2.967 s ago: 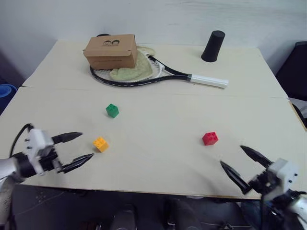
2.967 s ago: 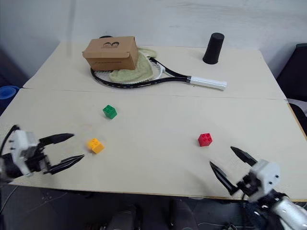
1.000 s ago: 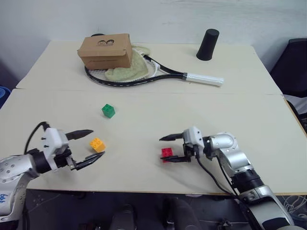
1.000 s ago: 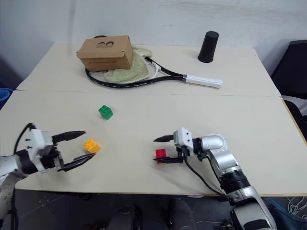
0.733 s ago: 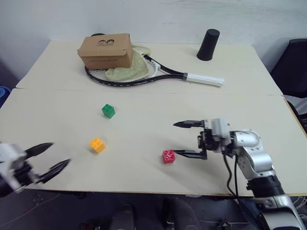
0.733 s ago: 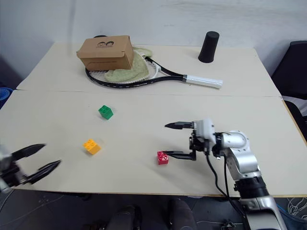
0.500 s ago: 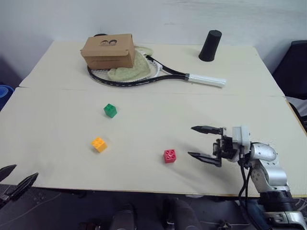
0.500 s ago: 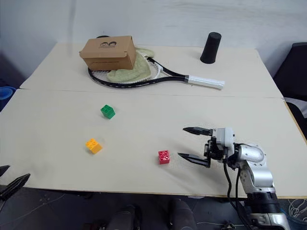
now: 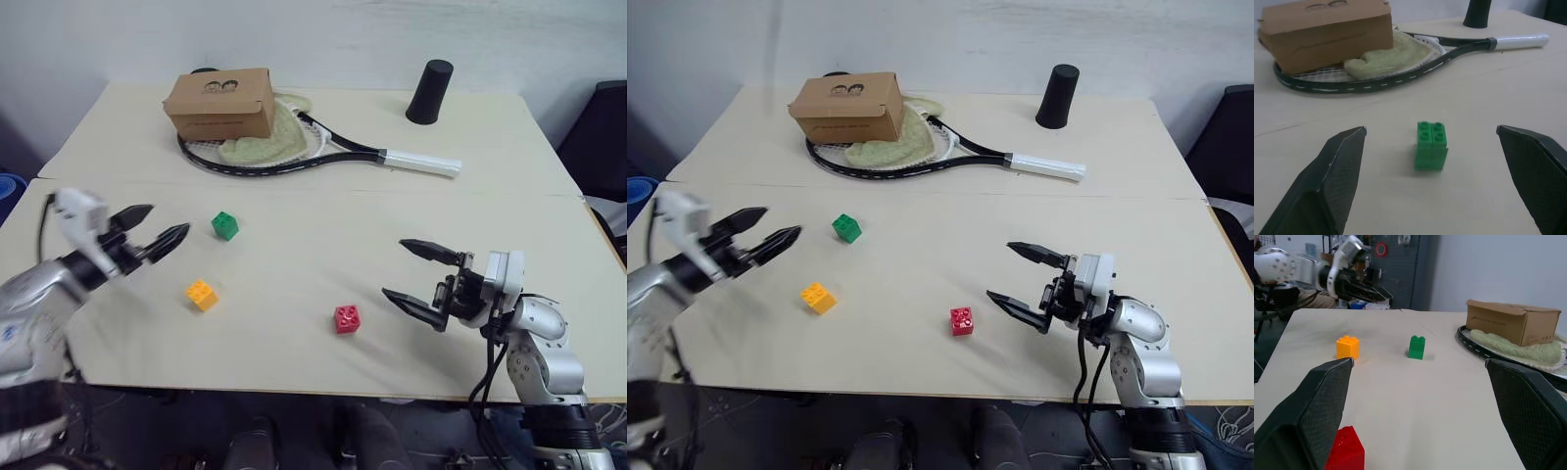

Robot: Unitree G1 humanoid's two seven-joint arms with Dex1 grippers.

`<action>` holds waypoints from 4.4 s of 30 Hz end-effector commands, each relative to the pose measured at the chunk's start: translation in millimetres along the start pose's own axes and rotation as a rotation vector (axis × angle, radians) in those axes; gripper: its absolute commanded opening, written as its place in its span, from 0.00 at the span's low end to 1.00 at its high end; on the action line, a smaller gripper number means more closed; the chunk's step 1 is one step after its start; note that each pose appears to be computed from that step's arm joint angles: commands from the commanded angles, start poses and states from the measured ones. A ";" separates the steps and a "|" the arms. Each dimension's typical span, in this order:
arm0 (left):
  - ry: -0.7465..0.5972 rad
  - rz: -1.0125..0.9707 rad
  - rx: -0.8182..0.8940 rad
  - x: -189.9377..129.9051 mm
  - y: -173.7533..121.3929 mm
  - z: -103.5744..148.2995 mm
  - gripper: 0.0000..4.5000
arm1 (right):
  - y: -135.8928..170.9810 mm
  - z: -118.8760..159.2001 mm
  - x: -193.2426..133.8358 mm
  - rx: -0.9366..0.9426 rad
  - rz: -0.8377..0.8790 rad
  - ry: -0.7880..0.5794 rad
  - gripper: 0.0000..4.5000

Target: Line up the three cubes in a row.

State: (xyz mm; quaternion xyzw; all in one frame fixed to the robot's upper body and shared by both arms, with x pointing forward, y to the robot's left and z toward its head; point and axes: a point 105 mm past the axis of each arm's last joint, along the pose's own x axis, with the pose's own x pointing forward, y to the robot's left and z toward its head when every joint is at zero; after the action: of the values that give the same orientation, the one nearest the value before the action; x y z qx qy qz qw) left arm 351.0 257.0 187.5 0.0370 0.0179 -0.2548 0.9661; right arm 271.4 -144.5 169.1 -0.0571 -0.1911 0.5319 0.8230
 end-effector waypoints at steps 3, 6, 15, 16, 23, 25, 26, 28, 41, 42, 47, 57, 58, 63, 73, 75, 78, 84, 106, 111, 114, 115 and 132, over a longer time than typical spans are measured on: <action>0.146 0.018 0.056 45.9 11.7 -21.5 1.00 | 7.3 14.9 4.0 -0.046 -0.015 -0.020 0.98; 0.147 -0.008 0.062 60.2 8.7 -20.1 1.00 | 8.1 16.4 3.3 -0.050 -0.030 -0.017 0.98; 0.205 -0.058 0.050 87.1 0.7 -36.0 0.81 | 11.2 11.9 -4.9 -0.053 -0.077 0.003 1.00; 0.203 -0.065 0.049 87.1 0.0 -36.5 0.74 | 11.6 11.1 -6.2 -0.052 -0.081 0.006 1.00; 0.164 -0.117 0.071 73.4 2.3 -33.8 0.34 | 12.7 8.8 -13.1 -0.066 -0.079 0.032 1.00; 0.091 -0.180 0.097 71.5 -6.2 -21.5 0.34 | 10.7 7.8 -17.6 -0.074 -0.080 0.048 1.00; 0.039 -0.227 0.111 69.6 -13.2 -11.2 0.34 | 9.8 8.3 -19.8 -0.079 -0.082 0.054 1.00; -0.036 -0.324 0.153 63.9 -27.4 5.5 0.34 | 8.0 9.8 -22.7 -0.088 -0.086 0.059 1.00; 0.119 -0.987 0.436 18.0 -148.7 -1.8 0.34 | 5.6 12.4 -36.4 -0.094 -0.068 0.084 1.00; 0.132 -0.995 0.434 17.3 -152.5 -5.8 0.34 | 6.9 12.3 -37.9 -0.087 -0.069 0.087 1.00; 0.187 -1.012 0.453 21.4 -167.0 -32.1 0.34 | 25.3 10.4 -47.8 -0.042 -0.005 0.148 1.00; 0.293 -0.961 0.461 28.9 -182.4 -73.4 0.34 | 26.0 13.9 -45.6 -0.056 0.008 0.168 1.00; 0.300 -0.958 0.459 28.5 -182.1 -76.2 0.34 | 25.7 15.8 -43.1 -0.058 0.008 0.165 1.00; 0.314 -0.971 0.452 24.9 -184.9 -82.1 0.34 | 26.3 21.5 -35.3 -0.057 0.013 0.161 1.00; 0.199 -1.008 0.463 22.6 -190.5 -57.7 0.61 | 24.0 20.4 -30.5 -0.041 0.032 0.164 1.00; 0.161 -0.990 0.466 24.0 -187.0 -46.9 0.74 | 24.1 19.9 -30.2 -0.037 0.035 0.161 1.00; 0.139 -0.980 0.501 19.8 -176.4 -33.7 0.74 | 24.5 17.5 -32.0 -0.029 0.037 0.163 1.00; 0.040 -0.918 0.494 -1.2 -150.6 10.0 0.74 | 23.8 14.9 -34.2 -0.022 0.053 0.150 1.00; 0.102 -0.047 0.132 -134.4 -27.1 -44.6 0.99 | 38.9 15.7 6.4 0.009 0.287 0.017 1.00; 0.118 -0.154 0.112 -87.4 -54.0 -46.3 0.99 | 35.4 10.2 1.5 0.014 0.303 0.039 1.00; 0.159 -0.194 0.109 -73.4 -59.3 -55.8 0.99 | 34.2 8.8 0.0 0.013 0.302 0.042 1.00; 0.186 -0.201 0.119 -70.0 -59.2 -61.7 0.99 | 34.4 8.2 -1.0 0.013 0.303 0.045 1.00; 0.149 -0.525 0.283 -64.8 -69.5 -56.2 0.33 | 42.4 5.0 -19.9 0.010 0.262 0.084 1.00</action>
State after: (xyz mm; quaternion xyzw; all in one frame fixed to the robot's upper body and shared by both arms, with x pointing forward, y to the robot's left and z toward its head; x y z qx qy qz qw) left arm 267.4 237.3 117.9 0.1454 0.0825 -0.4455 0.8795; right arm 230.1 -141.8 145.8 -0.0792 -0.1252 0.6368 0.7567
